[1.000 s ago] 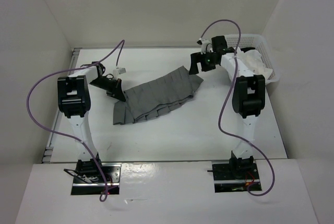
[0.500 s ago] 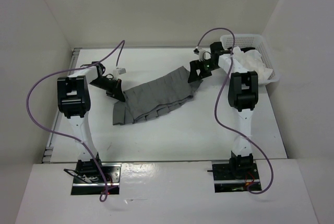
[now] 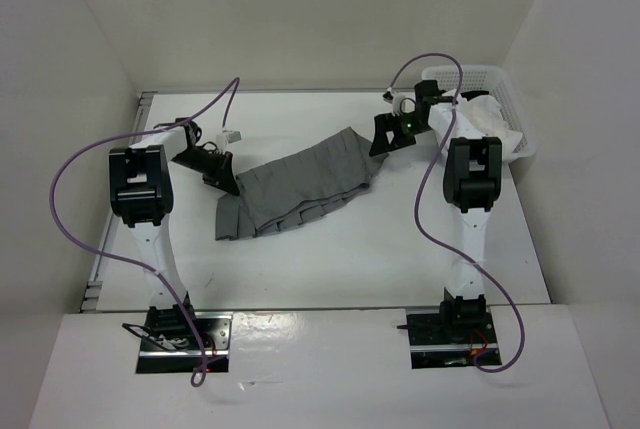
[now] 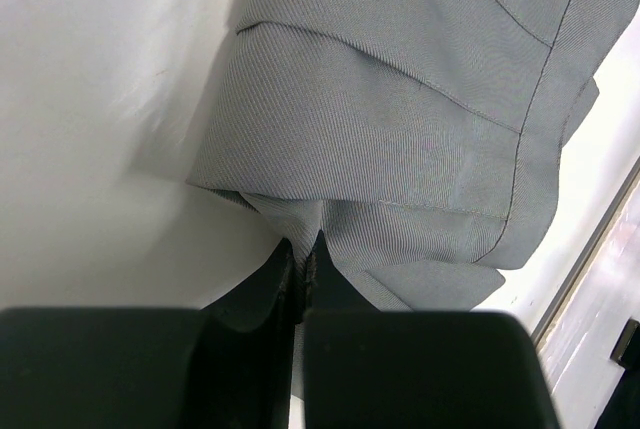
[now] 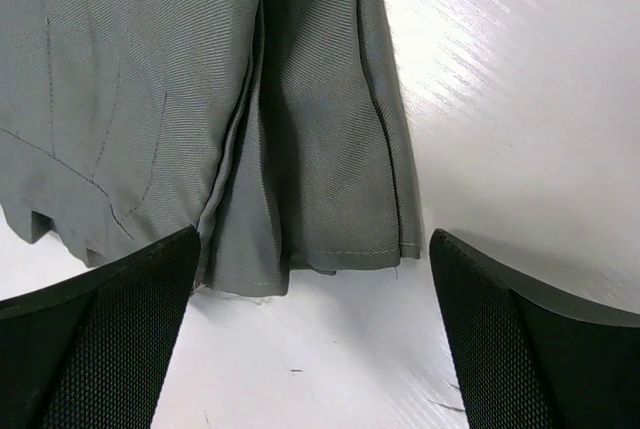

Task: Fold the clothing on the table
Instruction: Fold the skirt

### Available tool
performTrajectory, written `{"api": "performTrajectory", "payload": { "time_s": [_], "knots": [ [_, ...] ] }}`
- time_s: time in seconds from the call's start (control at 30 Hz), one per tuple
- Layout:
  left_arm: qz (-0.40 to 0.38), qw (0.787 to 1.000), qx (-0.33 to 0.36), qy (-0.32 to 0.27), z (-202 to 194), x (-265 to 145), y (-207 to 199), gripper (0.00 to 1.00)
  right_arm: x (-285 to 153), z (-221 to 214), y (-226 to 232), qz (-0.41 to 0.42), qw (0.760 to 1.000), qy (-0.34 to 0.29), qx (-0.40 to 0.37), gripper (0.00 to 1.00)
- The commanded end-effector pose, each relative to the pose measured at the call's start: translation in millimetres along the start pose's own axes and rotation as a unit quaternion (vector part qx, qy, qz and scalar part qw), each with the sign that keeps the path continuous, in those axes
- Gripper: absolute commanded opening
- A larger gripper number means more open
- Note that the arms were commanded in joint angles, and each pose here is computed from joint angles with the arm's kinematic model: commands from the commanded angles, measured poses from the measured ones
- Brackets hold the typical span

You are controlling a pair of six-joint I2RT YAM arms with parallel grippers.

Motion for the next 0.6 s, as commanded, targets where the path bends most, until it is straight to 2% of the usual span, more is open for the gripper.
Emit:
{"api": "performTrajectory", "payload": {
  "time_s": [0.0, 0.27, 0.57],
  "knots": [
    [0.031, 0.999, 0.012, 0.035, -11.2, -0.7, 6.6, 0.0, 0.8, 5.4, 3.6, 0.019, 1.0, -0.002, -0.007, 1.0],
    [0.031, 0.999, 0.012, 0.035, -11.2, -0.7, 6.6, 0.0, 39.6, -14.4, 18.4, 0.07, 0.996, 0.051, -0.007, 1.0],
    [0.028, 0.999, 0.008, 0.038, -14.2, 0.8, 5.8, 0.0, 47.9, -14.6, 31.4, 0.087, 0.994, 0.062, -0.012, 0.98]
  ]
}}
Point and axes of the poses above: each gripper's point midway between its finger pads, its own x axis out along the fingers, its own y axis along the line the jaws close on, z = x × y, the point moved 9 cm from there along -x, back along the fingers, and after that the axes turned 9 degrees about x, right-handed, at the moved point
